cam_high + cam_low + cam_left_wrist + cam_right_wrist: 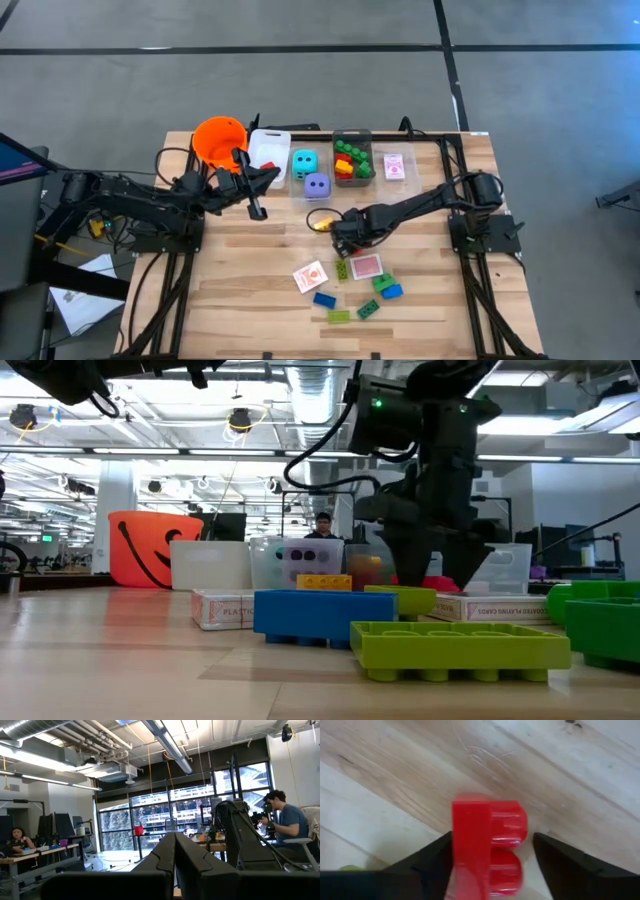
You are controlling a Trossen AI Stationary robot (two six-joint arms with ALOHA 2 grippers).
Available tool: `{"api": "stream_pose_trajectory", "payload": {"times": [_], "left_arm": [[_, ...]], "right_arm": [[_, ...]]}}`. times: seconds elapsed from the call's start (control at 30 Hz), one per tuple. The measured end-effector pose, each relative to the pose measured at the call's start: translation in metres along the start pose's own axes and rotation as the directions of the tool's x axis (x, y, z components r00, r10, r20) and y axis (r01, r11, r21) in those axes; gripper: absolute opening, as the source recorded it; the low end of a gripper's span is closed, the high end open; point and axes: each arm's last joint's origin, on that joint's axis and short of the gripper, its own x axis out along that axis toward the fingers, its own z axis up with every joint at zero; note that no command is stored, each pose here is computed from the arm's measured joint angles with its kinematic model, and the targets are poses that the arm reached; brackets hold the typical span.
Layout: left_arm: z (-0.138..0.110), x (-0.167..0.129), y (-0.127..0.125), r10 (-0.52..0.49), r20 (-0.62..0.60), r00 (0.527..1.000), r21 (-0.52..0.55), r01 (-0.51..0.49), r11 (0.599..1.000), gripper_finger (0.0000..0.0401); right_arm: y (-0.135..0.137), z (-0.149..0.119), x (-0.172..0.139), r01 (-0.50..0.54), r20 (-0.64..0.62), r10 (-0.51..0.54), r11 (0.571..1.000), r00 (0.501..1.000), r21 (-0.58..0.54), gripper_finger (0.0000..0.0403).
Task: Pick & Place Toys
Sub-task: Put the large red game piece into the black bin
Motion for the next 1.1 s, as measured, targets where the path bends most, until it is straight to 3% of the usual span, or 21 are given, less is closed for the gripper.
{"api": "stream_pose_trajectory", "payload": {"times": [0.2, 0.37, 0.63, 0.87, 1.1], "left_arm": [[0.000, 0.000, 0.000, 0.000, 0.000, 1.000, 0.000, 0.000, 1.000, 0.0000], [0.000, 0.000, 0.000, 0.000, 0.000, 1.000, 0.000, 0.000, 1.000, 0.0000], [-0.001, 0.000, 0.000, -0.003, -0.010, 1.000, 0.003, 0.003, 1.000, 0.0000], [-0.003, 0.000, -0.001, -0.007, -0.027, 1.000, 0.008, 0.007, 1.000, 0.0000], [-0.003, 0.000, -0.001, -0.008, -0.033, 0.999, 0.010, 0.009, 1.000, 0.0000]], "right_arm": [[0.010, 0.007, -0.010, -0.019, 0.062, 0.024, 0.996, 0.998, -0.084, 0.0142], [0.020, 0.021, -0.044, -0.005, 0.076, 0.021, 0.978, 0.997, -0.208, 0.0072], [0.017, 0.039, -0.125, 0.217, 0.291, -0.132, 0.934, 0.948, -0.283, 0.0014], [0.020, 0.032, -0.143, 0.200, 0.319, -0.104, 0.937, 0.942, -0.287, 0.0025], [0.031, 0.006, -0.115, 0.197, 0.294, -0.100, 0.927, 0.950, -0.320, 0.0113]]}}
